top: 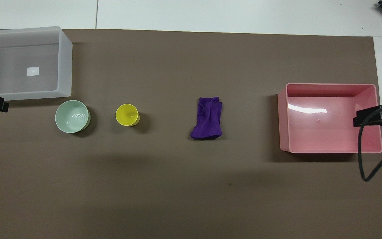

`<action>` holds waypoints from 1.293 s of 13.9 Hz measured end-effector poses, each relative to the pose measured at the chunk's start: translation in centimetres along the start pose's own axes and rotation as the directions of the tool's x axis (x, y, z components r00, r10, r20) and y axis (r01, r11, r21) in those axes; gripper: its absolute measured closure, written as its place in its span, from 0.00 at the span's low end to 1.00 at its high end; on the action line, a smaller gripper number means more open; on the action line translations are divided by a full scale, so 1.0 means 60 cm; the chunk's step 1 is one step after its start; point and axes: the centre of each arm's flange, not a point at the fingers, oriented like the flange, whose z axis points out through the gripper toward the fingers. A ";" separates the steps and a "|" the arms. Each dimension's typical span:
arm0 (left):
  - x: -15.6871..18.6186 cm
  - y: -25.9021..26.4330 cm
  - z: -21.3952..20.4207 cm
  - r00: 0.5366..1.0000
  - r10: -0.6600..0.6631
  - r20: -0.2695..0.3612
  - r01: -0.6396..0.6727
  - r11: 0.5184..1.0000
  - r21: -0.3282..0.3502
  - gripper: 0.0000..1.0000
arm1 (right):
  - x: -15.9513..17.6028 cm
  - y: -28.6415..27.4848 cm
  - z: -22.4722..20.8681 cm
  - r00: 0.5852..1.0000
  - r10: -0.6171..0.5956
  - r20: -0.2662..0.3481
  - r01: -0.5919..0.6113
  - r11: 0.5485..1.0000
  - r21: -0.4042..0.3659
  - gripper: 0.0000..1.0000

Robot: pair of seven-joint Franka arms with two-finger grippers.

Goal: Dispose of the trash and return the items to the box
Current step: 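Reach the right gripper to the purple glove while the left gripper reaches the bowl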

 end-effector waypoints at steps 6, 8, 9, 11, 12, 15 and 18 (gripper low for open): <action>0.000 0.002 0.000 1.000 -0.003 0.000 0.003 1.000 0.000 0.00 | 0.000 0.000 0.000 1.000 0.000 0.001 0.000 1.000 0.000 0.00; 0.001 0.007 0.000 1.000 0.002 0.000 -0.002 1.000 0.000 0.00 | 0.000 -0.002 0.001 1.000 -0.003 0.001 0.003 1.000 0.001 0.00; 0.002 0.009 0.001 1.000 0.004 -0.001 -0.004 1.000 0.000 0.00 | 0.001 -0.006 0.000 1.000 -0.007 -0.005 0.007 1.000 0.002 0.00; 0.006 0.009 0.012 1.000 0.006 -0.021 -0.006 1.000 0.003 0.00 | 0.007 -0.033 0.001 0.998 -0.036 -0.042 0.036 0.999 0.007 0.00; 0.008 0.010 0.023 0.999 0.006 -0.033 -0.006 1.000 0.005 0.00 | 0.011 -0.060 0.007 0.996 -0.059 -0.065 0.060 0.998 0.009 0.00; 0.017 0.009 0.061 0.998 0.007 -0.057 -0.007 1.000 0.009 0.00 | 0.025 -0.169 0.060 0.987 -0.093 -0.129 0.098 0.995 0.035 0.00; 0.032 0.007 0.136 0.997 0.007 -0.083 -0.006 1.000 0.013 0.00 | 0.057 -0.278 0.147 0.974 -0.149 -0.169 0.160 0.986 0.054 0.00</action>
